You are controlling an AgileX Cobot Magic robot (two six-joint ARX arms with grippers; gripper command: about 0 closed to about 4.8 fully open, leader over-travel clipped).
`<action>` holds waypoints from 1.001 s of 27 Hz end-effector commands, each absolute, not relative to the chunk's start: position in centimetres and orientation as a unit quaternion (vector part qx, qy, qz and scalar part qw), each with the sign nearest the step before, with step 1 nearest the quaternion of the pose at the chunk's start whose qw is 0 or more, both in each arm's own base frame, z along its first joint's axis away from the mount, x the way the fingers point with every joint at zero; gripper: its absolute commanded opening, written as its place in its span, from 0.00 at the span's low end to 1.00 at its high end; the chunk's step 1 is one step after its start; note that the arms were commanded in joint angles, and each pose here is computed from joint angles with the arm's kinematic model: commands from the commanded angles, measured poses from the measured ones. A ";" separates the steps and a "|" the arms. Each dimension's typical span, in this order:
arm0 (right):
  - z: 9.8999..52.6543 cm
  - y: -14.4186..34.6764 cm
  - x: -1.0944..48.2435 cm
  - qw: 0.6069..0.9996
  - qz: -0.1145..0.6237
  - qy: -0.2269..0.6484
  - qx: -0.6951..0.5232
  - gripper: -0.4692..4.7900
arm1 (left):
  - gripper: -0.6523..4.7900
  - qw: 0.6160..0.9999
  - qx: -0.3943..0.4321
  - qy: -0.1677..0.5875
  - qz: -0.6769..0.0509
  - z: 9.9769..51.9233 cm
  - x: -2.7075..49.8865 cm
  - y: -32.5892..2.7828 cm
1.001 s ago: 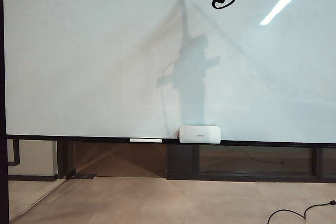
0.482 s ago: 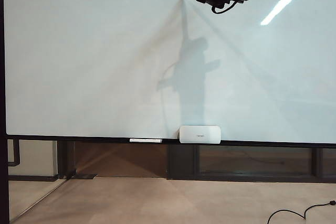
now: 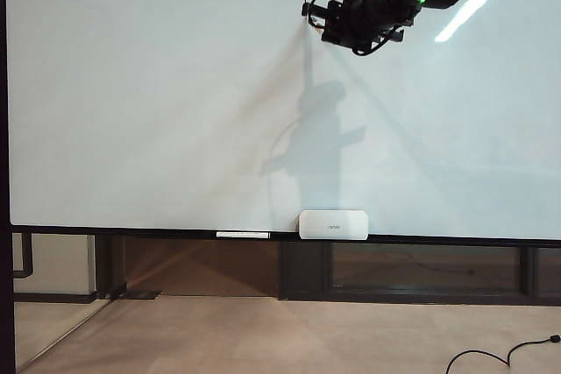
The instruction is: Reach to the right to find the marker pen, pick it up, and write the number 12 on the whiteboard.
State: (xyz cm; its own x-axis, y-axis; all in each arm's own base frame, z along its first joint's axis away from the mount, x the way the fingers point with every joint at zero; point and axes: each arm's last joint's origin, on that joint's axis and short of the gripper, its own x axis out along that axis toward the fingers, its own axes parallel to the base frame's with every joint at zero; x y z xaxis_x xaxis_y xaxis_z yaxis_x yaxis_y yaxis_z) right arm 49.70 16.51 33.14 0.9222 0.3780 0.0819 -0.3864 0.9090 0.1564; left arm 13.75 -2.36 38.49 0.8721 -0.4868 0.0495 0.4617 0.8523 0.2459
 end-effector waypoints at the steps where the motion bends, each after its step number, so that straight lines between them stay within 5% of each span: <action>1: 32.0 16.4 49.8 0.979 0.186 -0.005 0.084 0.08 | 0.11 0.959 0.118 -0.061 -0.249 38.6 13.9 -2.4; 16: 29.6 16.7 49.6 0.977 0.198 0.029 0.079 0.08 | 0.11 0.959 0.119 -0.058 -0.250 38.5 14.3 -2.4; 27: 34.3 19.8 45.8 0.978 0.205 0.003 0.035 0.08 | 0.11 0.954 0.117 -0.054 -0.271 38.4 14.2 -2.5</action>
State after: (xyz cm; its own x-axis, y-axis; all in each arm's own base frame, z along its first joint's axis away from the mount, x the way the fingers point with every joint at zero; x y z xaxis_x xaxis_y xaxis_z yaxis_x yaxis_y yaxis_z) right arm 46.48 19.86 33.02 0.9064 0.4219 -0.0212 -0.4191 0.9044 0.0801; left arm 14.31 -2.52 38.22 0.8524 -0.5221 0.0288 0.5001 0.8301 0.2466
